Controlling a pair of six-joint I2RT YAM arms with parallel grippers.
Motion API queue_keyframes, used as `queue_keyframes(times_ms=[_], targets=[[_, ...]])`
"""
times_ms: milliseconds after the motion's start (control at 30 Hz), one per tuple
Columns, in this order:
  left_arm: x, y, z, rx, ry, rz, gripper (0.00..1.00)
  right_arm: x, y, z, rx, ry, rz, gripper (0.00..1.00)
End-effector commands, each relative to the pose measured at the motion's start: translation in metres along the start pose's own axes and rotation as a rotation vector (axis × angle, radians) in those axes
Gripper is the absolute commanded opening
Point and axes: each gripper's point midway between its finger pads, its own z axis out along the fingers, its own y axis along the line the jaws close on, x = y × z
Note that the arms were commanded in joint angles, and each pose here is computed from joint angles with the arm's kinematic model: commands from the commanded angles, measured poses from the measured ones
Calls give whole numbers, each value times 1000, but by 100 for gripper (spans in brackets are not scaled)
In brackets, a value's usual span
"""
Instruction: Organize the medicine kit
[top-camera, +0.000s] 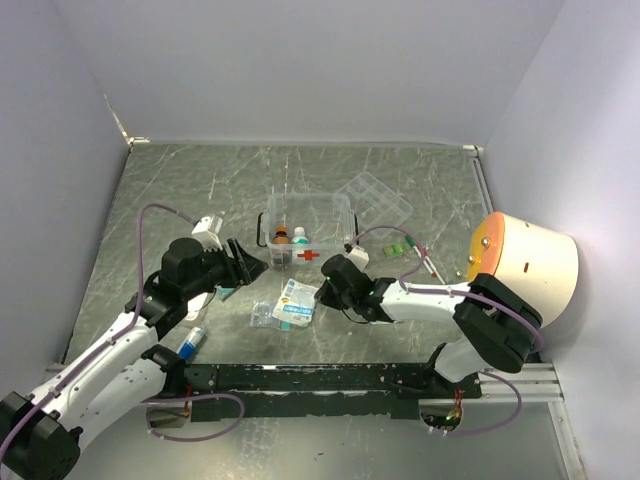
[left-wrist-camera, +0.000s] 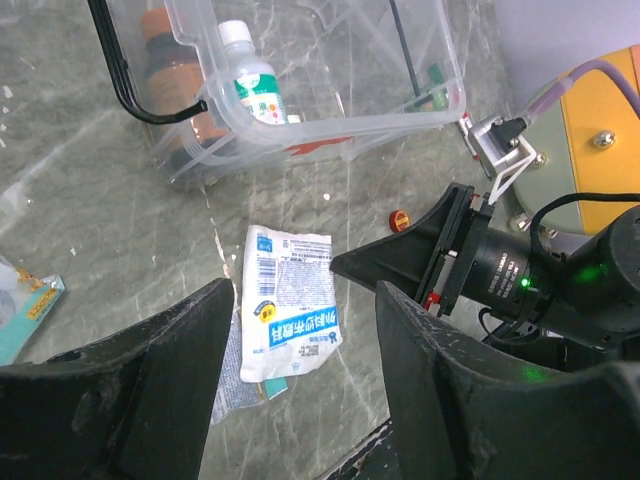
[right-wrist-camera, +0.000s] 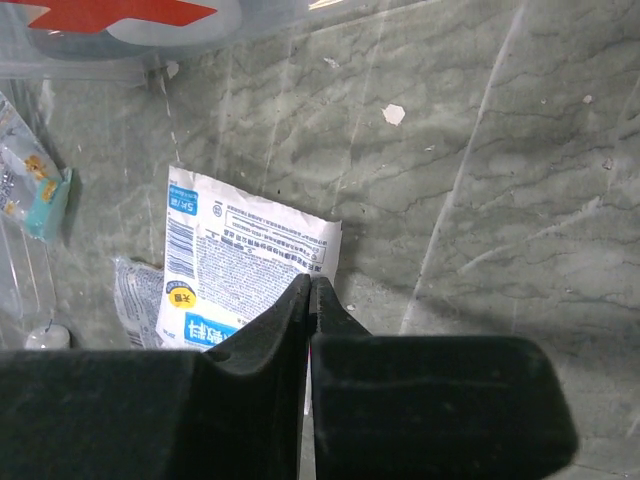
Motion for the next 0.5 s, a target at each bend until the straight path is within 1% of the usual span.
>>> queue_keyframes(times_ms=[0,33,67,133,167,233,267,333,467], targets=[[-21,-9,-5,-5,-66,16,70,-13,12,-3,-29,-50,-47,0],[-22,-8,-5,-13,-68,15,70,-13,11,-4,-25,-49,-49,1],[-22,-7,-5,-21,-67,14,70,-13,10,-4,-16,-45,-50,6],[-21,-5,-5,-28,-66,12,70,-9,4,-4,20,-24,-48,22],[-20,-4,-5,-30,-64,11,70,-8,4,-4,21,-16,-47,28],[-20,-3,-5,-35,-65,6,70,-3,5,-3,14,10,-43,38],[-19,-2,-4,-37,-66,4,70,0,6,-2,9,23,-39,40],[-20,-2,-5,-40,-70,1,70,5,11,1,-15,47,-34,41],[-22,-3,-6,-44,-75,3,70,10,15,7,-34,65,-16,39]])
